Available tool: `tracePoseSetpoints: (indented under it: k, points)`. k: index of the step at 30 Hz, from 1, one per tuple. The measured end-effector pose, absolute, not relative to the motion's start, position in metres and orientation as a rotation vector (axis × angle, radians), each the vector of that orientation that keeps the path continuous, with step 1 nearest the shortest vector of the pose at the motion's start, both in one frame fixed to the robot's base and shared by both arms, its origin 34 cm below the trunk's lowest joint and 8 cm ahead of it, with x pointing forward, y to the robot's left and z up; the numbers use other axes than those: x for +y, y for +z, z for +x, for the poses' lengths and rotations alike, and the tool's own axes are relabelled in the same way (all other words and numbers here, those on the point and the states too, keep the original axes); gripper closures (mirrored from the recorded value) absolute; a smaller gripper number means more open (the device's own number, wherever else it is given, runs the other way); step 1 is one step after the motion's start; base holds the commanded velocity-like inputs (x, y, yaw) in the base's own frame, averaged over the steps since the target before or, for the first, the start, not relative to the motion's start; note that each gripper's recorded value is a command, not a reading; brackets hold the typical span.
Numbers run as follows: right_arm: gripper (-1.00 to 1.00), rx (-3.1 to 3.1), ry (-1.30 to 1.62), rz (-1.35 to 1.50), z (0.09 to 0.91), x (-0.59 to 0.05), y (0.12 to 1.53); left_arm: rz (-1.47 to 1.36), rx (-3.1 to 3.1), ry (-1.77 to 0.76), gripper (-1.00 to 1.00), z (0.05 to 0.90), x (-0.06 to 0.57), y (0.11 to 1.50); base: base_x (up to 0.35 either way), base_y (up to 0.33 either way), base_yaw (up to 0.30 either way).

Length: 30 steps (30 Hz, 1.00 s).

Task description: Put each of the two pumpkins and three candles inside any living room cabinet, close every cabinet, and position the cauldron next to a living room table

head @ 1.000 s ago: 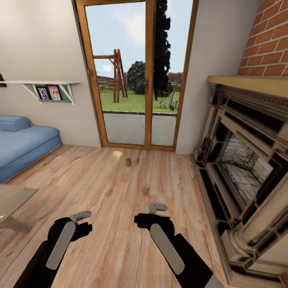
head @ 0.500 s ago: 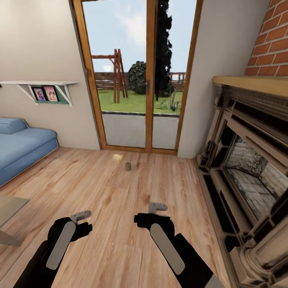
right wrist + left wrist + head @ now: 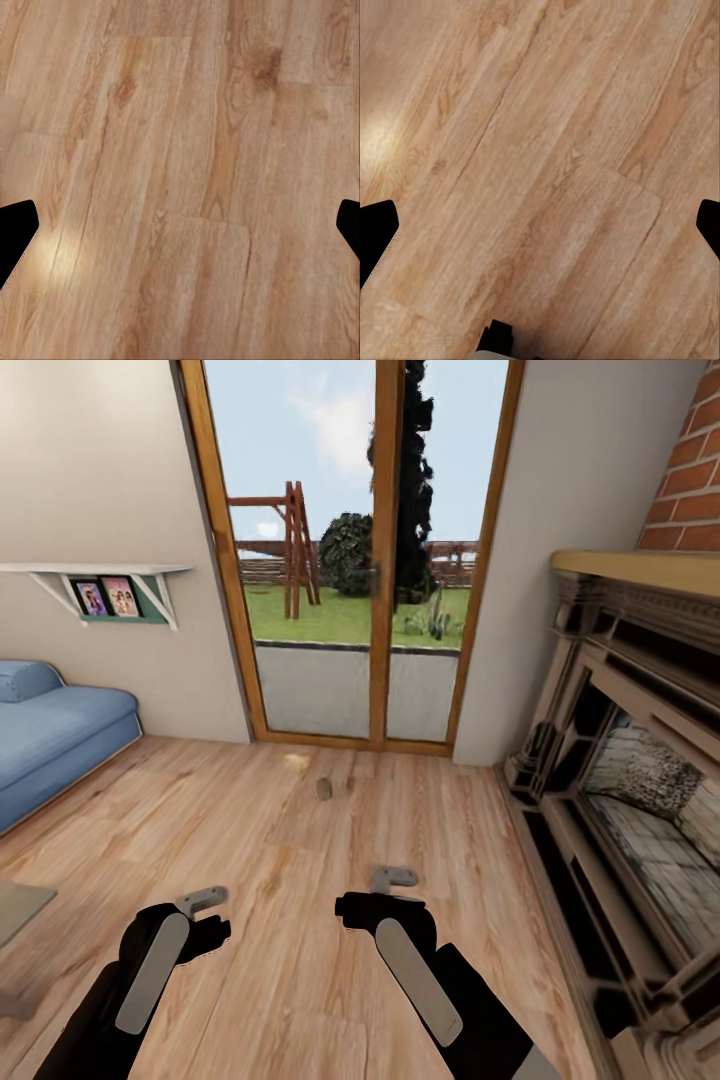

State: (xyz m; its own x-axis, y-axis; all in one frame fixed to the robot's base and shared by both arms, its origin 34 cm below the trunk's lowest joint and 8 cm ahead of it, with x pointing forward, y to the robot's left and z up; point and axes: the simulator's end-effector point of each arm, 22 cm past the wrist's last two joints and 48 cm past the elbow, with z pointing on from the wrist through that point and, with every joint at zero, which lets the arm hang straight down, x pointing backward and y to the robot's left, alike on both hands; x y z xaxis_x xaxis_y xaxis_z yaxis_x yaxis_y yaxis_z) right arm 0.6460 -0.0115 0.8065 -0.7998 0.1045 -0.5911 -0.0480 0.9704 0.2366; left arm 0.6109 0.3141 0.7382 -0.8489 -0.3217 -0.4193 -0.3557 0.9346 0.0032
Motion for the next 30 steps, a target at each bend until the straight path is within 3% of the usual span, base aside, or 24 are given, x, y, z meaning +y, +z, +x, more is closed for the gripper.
tracePoseSetpoints:
  k: [30]
  points:
    - [-1.0,2.484,0.315,0.039,0.6451,-0.0117,0.8039,-0.488,2.669,0.114,-1.0,0.611,0.3143,0.7383,0.307,0.194,0.0]
